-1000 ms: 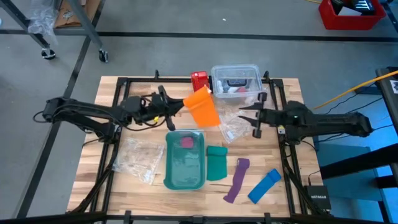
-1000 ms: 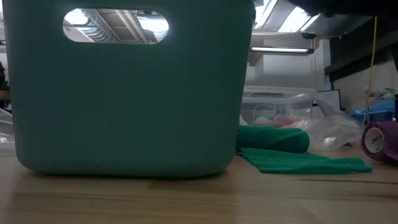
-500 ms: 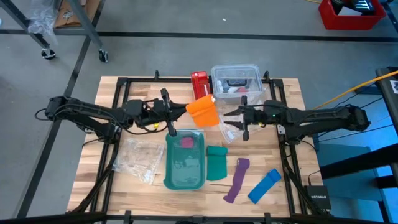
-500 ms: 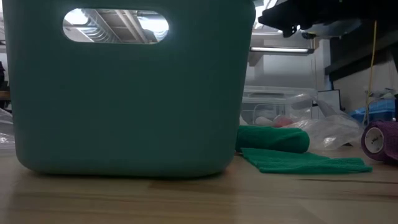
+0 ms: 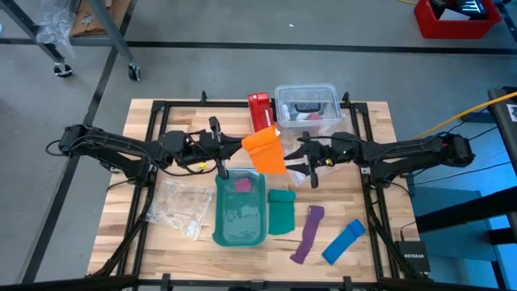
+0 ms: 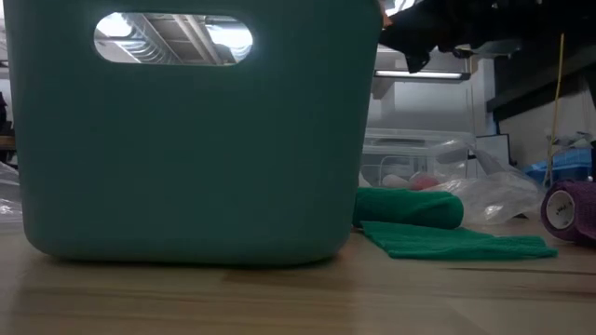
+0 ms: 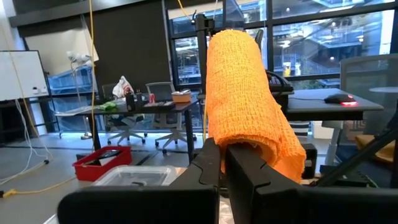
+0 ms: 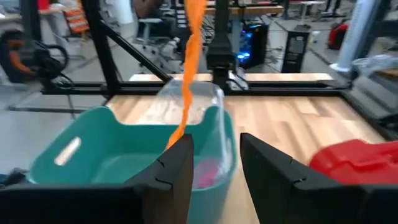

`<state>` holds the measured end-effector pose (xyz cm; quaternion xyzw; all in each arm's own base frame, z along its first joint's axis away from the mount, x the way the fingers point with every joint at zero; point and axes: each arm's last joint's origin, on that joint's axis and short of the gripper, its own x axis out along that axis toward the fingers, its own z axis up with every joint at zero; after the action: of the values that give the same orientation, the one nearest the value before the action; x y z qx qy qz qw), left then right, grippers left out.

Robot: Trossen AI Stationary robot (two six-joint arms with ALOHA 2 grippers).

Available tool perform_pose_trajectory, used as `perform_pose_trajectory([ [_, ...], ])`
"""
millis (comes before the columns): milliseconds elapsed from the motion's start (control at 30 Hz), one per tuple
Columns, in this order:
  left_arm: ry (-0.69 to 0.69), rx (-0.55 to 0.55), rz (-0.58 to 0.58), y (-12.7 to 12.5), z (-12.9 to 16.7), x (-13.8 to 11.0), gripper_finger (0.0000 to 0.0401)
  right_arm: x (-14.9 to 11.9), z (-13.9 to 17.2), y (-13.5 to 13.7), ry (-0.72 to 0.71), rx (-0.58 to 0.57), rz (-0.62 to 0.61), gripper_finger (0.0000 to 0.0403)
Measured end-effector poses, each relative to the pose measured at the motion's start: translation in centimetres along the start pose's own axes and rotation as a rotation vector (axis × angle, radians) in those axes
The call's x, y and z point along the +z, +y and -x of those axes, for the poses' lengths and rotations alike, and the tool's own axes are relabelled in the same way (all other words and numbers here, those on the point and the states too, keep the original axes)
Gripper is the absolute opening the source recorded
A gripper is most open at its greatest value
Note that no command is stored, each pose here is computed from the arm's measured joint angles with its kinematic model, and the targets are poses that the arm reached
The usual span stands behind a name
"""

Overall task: Roll bandage
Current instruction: Roll the orange bandage

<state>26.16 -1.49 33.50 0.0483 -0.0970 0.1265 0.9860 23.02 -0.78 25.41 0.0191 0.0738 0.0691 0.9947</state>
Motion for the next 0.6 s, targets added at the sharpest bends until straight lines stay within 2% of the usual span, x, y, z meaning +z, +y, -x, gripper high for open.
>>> perform_pose_trajectory([
  [167,0.001,0.0,-0.009,0.0,0.0,-0.01,0.0,-0.22,-0.26,0.07,0.011,0.044,-0.049,0.0136],
  [367,0.006,-0.001,-0.03,-0.01,0.0,-0.07,0.0,-0.39,-0.17,0.42,0.037,0.165,-0.071,0.0136],
  [600,0.031,-0.005,-0.027,-0.06,0.0,-0.33,0.0,-0.37,-0.15,0.45,0.036,0.177,-0.071,0.0136],
])
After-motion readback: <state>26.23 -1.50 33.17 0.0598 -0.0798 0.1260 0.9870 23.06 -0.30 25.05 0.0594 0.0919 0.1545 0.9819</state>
